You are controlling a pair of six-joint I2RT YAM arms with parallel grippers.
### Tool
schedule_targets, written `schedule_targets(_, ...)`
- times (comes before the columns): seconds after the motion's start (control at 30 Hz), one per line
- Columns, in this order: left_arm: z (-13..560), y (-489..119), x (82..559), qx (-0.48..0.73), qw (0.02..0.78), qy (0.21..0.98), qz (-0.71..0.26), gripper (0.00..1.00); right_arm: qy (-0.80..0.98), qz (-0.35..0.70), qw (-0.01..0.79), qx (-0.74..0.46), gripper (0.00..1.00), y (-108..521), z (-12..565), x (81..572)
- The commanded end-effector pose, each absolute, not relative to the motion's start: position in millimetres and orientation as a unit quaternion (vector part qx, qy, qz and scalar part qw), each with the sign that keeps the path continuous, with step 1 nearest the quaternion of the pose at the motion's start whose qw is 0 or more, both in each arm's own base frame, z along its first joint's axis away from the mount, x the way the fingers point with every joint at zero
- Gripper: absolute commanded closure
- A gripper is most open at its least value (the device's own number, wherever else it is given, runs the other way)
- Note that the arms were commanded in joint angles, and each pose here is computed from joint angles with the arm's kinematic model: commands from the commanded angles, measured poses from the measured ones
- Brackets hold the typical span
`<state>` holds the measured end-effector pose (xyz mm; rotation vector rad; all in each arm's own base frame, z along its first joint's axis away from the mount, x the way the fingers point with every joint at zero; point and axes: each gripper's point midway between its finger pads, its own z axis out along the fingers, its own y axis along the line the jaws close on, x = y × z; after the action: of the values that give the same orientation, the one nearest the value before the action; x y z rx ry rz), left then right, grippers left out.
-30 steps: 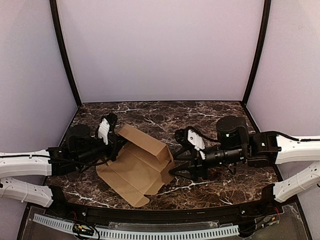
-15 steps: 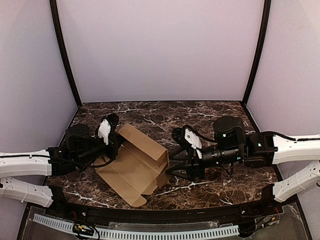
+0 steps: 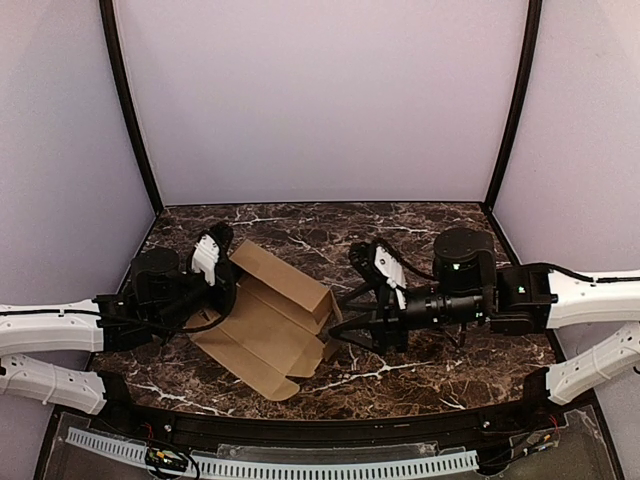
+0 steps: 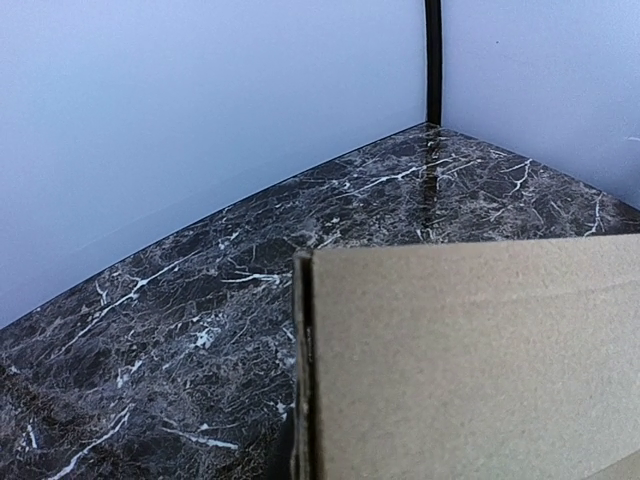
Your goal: Fold the paper box
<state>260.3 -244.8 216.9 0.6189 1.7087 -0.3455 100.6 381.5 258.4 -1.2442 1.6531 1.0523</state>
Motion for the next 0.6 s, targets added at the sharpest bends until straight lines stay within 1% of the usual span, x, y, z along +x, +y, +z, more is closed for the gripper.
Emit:
schedule_targets(0.0, 211, -233, 266, 0.229, 0.596, 0.758, -0.134, 0.99, 0.640, 0.413, 0.442, -0.473, 0.41, 378, 278, 104)
schedule_targets(0.17, 203, -229, 266, 0.203, 0.582, 0.775, -0.140, 0.99, 0.627, 0.407, 0.457, -0.482, 0.42, 386, 285, 96)
schedule_targets(0.23, 200, -227, 266, 0.191, 0.576, 0.782, -0.142, 0.99, 0.626, 0.406, 0.456, -0.485, 0.46, 389, 281, 95)
schedule_targets(0.3, 199, -225, 265, 0.177, 0.570, 0.789, -0.148, 0.99, 0.628, 0.406, 0.453, -0.485, 0.53, 392, 275, 96)
schedule_targets(0.47, 198, -224, 264, 0.148, 0.555, 0.801, -0.168, 0.99, 0.633, 0.408, 0.435, -0.494, 0.82, 406, 256, 92)
schedule_targets(0.57, 200, -225, 264, 0.136, 0.548, 0.806, -0.176, 0.99, 0.639, 0.400, 0.423, -0.503, 0.92, 415, 242, 90)
